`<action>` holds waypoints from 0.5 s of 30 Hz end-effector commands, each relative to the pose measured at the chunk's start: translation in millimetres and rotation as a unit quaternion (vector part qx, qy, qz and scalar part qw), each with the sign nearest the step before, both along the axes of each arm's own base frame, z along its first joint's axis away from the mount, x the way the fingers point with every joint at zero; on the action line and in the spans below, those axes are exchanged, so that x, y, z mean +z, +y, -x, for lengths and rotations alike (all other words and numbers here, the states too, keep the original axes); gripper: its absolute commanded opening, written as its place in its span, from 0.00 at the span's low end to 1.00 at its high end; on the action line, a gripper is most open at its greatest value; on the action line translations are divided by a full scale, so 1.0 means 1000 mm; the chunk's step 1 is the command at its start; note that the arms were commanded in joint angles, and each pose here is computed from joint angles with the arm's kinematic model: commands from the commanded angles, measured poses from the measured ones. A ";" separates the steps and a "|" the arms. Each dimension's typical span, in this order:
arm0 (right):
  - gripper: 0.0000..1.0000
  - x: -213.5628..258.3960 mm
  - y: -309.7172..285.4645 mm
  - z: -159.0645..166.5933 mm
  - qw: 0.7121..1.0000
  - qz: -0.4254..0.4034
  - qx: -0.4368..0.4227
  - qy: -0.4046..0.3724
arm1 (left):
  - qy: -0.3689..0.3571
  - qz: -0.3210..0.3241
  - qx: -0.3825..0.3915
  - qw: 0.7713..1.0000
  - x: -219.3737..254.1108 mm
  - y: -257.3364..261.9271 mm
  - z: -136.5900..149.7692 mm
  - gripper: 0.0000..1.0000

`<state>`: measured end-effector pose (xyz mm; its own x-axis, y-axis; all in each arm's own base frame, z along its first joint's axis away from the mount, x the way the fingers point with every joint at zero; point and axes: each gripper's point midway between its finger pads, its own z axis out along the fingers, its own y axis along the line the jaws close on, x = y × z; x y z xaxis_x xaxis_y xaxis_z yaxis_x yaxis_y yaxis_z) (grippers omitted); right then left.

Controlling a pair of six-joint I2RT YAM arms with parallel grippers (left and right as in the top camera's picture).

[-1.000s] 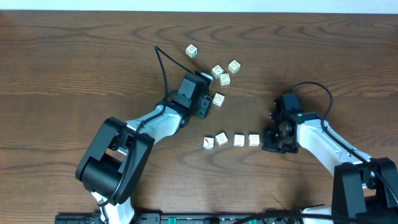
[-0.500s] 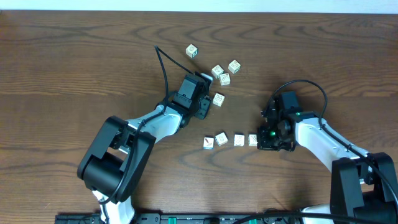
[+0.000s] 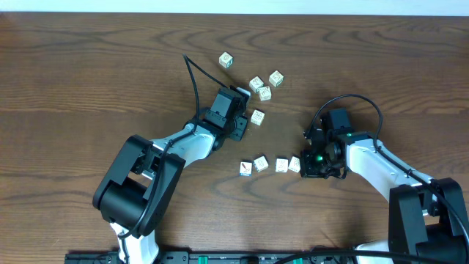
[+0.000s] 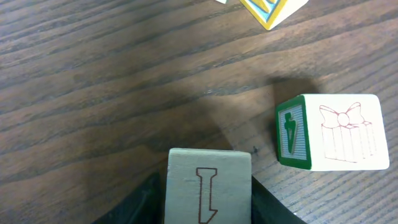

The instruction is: Lift 5 blocks

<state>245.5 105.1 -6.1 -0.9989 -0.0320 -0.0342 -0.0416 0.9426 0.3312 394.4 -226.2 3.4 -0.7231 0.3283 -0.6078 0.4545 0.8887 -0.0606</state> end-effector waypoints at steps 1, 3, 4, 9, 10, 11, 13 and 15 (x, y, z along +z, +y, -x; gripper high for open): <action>0.01 -0.017 -0.017 0.011 0.998 0.055 -0.013 0.021 | 0.002 0.006 -0.002 1.000 -0.002 -0.003 -0.004 0.40; 0.01 -0.019 -0.024 0.010 0.997 0.074 -0.028 0.021 | 0.002 0.005 -0.002 1.000 -0.002 -0.003 -0.004 0.40; 0.01 -0.019 -0.024 0.009 0.997 0.075 -0.029 0.021 | 0.002 0.005 -0.002 1.000 -0.002 -0.003 -0.004 0.40; 0.01 -0.017 -0.022 0.000 0.997 0.071 -0.030 0.005 | 0.002 0.005 -0.002 1.000 -0.002 -0.003 -0.004 0.40; 0.01 -0.017 -0.022 -0.002 0.997 0.070 -0.030 0.000 | 0.002 0.005 -0.002 1.000 -0.002 -0.003 -0.004 0.40; 0.01 -0.016 -0.020 -0.003 0.997 0.065 -0.028 -0.002 | 0.002 0.005 -0.002 1.000 -0.002 -0.003 -0.004 0.40; 0.01 -0.016 -0.017 -0.004 0.998 0.060 -0.018 -0.006 | 0.002 0.005 -0.002 1.000 -0.002 -0.003 -0.004 0.40; 0.01 -0.015 -0.017 -0.005 0.998 0.060 -0.018 -0.008 | 0.002 0.005 -0.002 1.000 -0.002 -0.003 -0.004 0.40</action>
<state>256.5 102.4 -6.4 -0.9977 0.0117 -0.0674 -0.0100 0.9496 0.3133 394.1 -226.8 3.3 -0.7234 0.3281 -0.6075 0.4564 0.8875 -0.0642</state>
